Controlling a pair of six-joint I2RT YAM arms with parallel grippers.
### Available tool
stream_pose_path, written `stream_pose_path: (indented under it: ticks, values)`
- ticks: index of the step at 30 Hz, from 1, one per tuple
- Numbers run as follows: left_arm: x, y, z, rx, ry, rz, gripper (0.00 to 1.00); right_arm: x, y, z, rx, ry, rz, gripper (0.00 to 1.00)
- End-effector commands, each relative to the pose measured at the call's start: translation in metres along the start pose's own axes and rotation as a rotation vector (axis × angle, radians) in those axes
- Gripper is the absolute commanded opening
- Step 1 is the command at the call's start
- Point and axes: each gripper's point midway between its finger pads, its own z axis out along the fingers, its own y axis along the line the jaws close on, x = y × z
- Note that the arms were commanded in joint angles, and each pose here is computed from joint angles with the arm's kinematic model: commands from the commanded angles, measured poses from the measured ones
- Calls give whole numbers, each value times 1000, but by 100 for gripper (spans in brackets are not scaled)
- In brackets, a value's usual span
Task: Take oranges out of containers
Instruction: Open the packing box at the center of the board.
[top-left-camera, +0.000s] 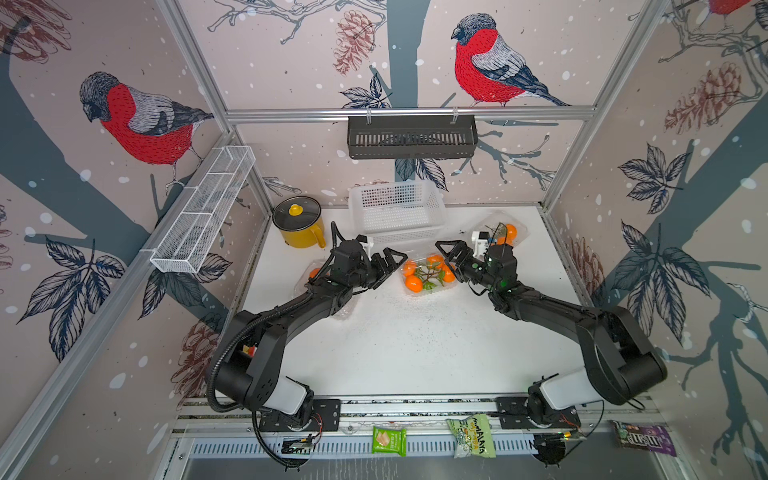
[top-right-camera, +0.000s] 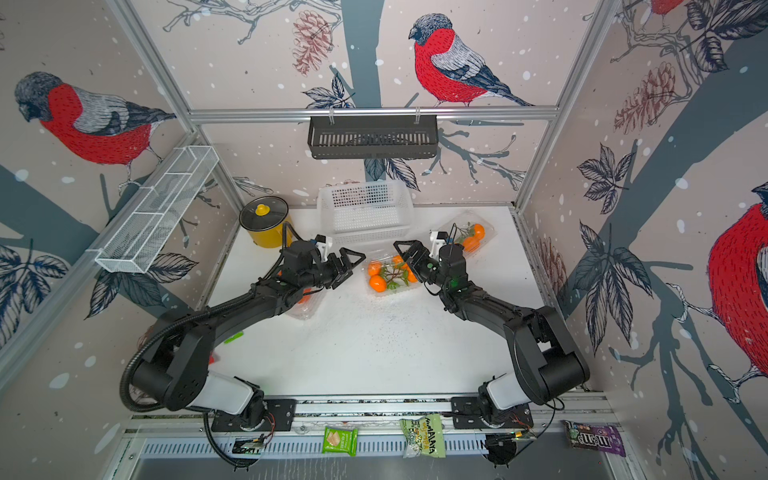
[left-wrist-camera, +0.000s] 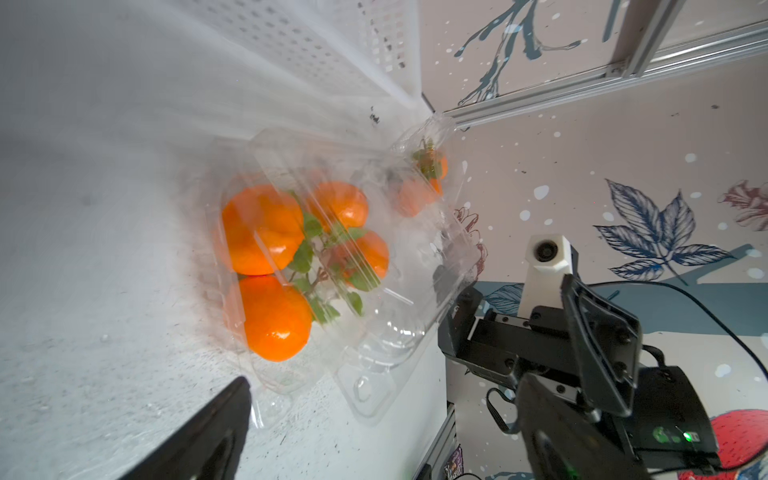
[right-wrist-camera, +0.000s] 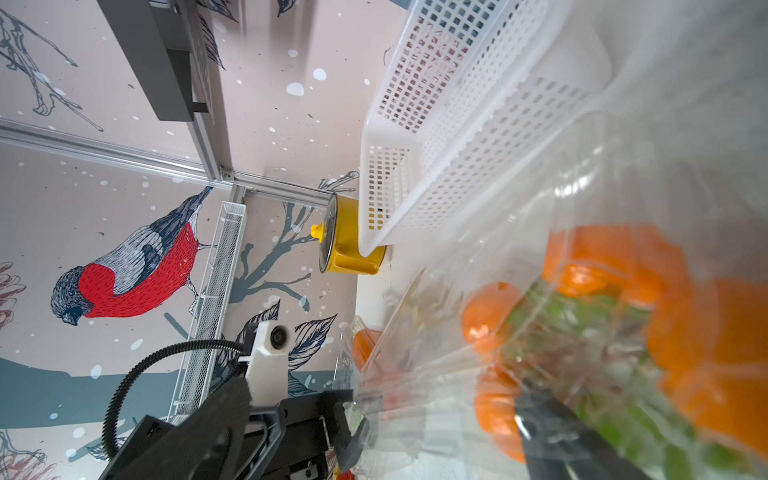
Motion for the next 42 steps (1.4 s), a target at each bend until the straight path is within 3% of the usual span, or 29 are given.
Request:
stream_pose_path:
  ticks: [1, 4, 10, 20, 27, 31, 36, 42]
  values:
    - [-14, -18, -15, 35, -65, 18, 98, -12, 14, 14, -14, 7, -73, 100]
    - [-20, -30, -22, 47, -95, 46, 98, -24, 20, 31, 14, 19, -119, 100]
    - [-14, -37, 1, 128, -16, 13, 98, -45, 12, 67, 87, 43, -176, 100]
    - [-42, -36, 29, 170, -97, -44, 98, -56, -32, 108, 167, 119, -163, 100]
    - [-52, -26, 53, 143, -82, -49, 98, -48, -10, 71, 229, 167, -318, 100]
    - [-58, -32, 64, 167, -64, -55, 98, -44, -22, 36, 308, 172, -322, 100]
    - [-52, -34, 60, 144, -39, -21, 98, -30, -64, -9, 524, 202, -383, 97]
    - [-33, -15, 44, 35, 2, 17, 98, -8, -84, -26, 770, 287, -571, 86]
